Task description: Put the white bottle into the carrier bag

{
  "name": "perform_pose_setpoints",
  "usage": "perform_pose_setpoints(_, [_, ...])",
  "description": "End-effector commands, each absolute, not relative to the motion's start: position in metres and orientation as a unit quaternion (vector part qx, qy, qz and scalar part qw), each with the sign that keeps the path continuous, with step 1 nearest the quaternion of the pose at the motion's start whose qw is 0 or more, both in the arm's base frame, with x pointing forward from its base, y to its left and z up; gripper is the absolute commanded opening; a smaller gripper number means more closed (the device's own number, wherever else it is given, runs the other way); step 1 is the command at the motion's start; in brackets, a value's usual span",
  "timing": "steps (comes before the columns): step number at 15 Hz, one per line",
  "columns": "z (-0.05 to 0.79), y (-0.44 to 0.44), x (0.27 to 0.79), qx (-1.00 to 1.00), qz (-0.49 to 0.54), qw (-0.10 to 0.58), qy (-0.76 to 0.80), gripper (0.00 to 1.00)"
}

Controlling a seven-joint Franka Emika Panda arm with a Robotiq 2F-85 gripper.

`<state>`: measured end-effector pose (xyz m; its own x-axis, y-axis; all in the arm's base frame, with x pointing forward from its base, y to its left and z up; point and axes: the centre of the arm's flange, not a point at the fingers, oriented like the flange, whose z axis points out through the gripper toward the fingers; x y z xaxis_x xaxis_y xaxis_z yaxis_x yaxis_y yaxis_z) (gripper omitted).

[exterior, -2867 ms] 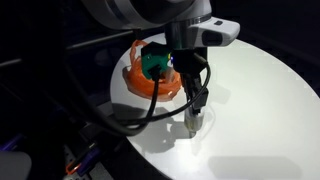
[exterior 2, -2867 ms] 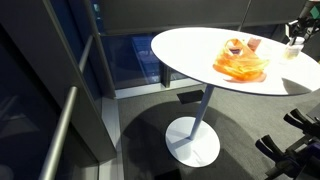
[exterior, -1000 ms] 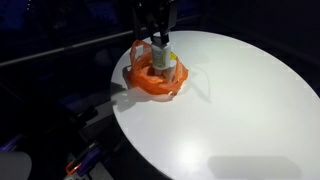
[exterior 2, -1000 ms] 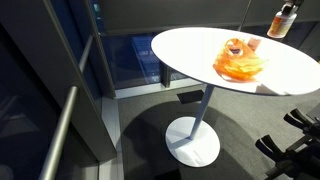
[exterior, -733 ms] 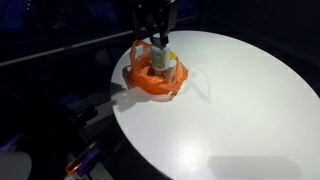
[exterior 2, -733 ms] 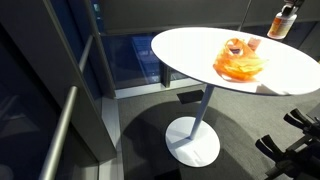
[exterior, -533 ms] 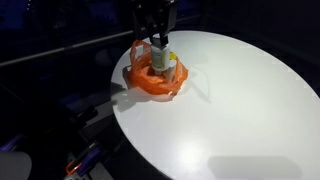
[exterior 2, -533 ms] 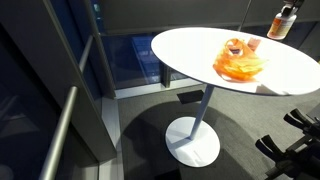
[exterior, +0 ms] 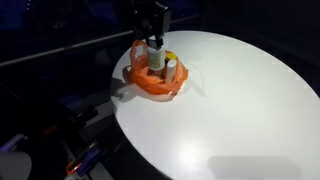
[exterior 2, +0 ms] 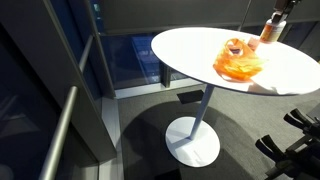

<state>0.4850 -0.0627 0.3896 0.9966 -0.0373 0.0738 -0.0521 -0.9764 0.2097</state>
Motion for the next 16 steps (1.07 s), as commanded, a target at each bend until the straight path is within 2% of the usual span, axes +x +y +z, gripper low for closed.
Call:
perform_pose_setpoints(1, [0.377, -0.046, 0.495, 0.994, 0.040, 0.101, 0.000, 0.19])
perform_pose_setpoints(16, [0.309, 0.007, 0.531, 0.996, 0.044, 0.065, 0.048, 0.19])
